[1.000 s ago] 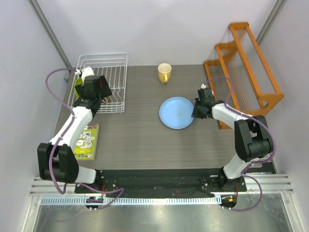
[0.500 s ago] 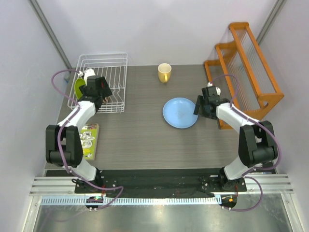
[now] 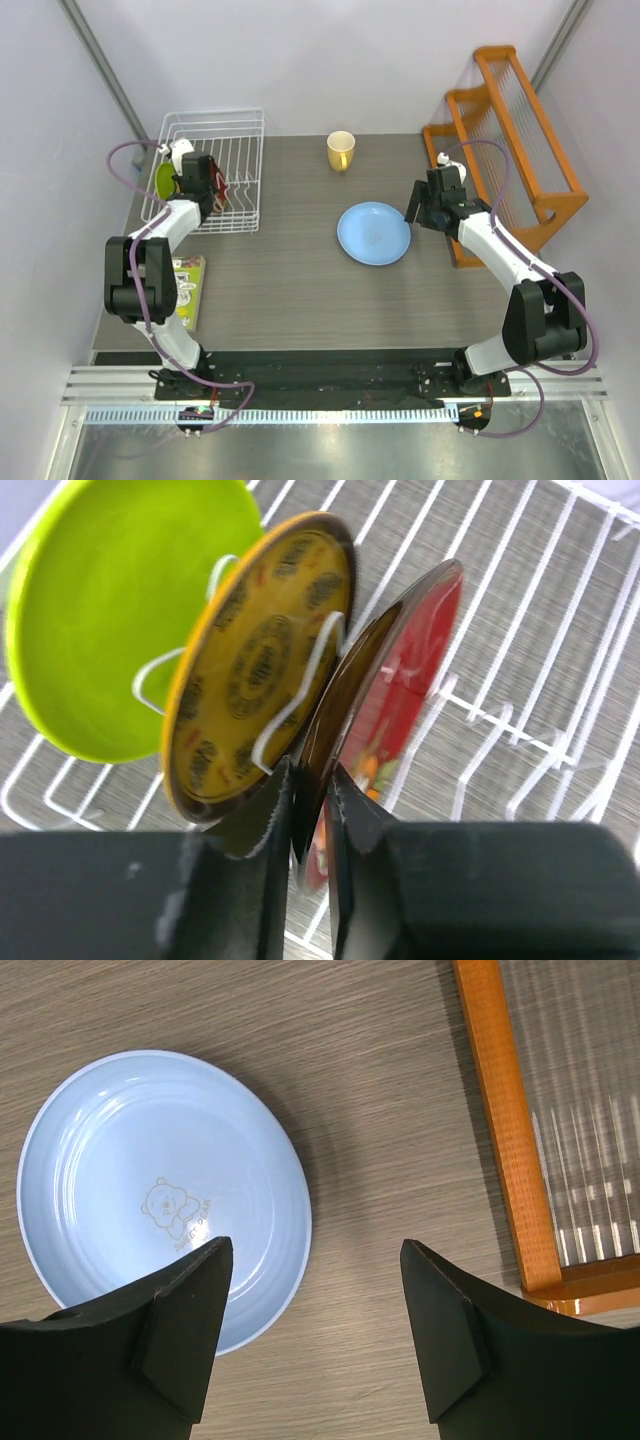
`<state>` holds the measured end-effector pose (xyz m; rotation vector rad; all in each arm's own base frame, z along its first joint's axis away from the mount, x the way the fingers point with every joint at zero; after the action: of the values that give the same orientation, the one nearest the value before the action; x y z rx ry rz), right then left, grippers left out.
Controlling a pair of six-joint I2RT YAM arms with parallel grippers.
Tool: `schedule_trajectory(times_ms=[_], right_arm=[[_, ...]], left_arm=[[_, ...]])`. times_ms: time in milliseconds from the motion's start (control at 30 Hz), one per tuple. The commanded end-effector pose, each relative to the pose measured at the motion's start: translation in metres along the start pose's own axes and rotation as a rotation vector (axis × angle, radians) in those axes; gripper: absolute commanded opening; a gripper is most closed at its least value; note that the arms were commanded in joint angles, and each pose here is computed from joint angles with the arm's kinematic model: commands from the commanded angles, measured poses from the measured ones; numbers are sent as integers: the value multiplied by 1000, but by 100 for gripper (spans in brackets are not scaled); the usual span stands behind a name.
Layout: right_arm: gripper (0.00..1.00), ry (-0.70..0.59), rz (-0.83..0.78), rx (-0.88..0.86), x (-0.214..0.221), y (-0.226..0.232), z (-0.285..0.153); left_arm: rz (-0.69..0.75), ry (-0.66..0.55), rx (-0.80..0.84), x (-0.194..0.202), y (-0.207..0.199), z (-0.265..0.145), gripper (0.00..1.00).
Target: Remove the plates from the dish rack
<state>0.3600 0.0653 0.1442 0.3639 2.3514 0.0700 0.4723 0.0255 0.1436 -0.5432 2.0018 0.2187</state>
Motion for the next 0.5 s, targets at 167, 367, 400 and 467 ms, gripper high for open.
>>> schedule_trajectory(times_ms=[167, 367, 400, 467], right_arm=[[73, -18, -12, -13, -12, 6, -3], [80, -30, -7, 8, -14, 2, -6], [80, -28, -8, 15, -14, 0, -6], [81, -27, -10, 27, -14, -2, -7]], left_arm=[[-51, -120, 58, -46, -12, -4, 0], [85, -182, 29, -77, -9, -30, 0], [95, -207, 23, -87, -8, -39, 0], [137, -233, -31, -95, 0, -50, 0]])
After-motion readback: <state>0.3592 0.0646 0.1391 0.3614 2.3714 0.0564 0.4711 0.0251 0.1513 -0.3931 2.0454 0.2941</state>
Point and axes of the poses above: each gripper's point midway between its finger pads, its own z axis out along the fingers, its own y axis along the line the jaws close on, x = y × z, the point moved 2 cm from there along -z, back along the fingers, and after that the axes turned 2 degrees about z, right-handed, at the moved point
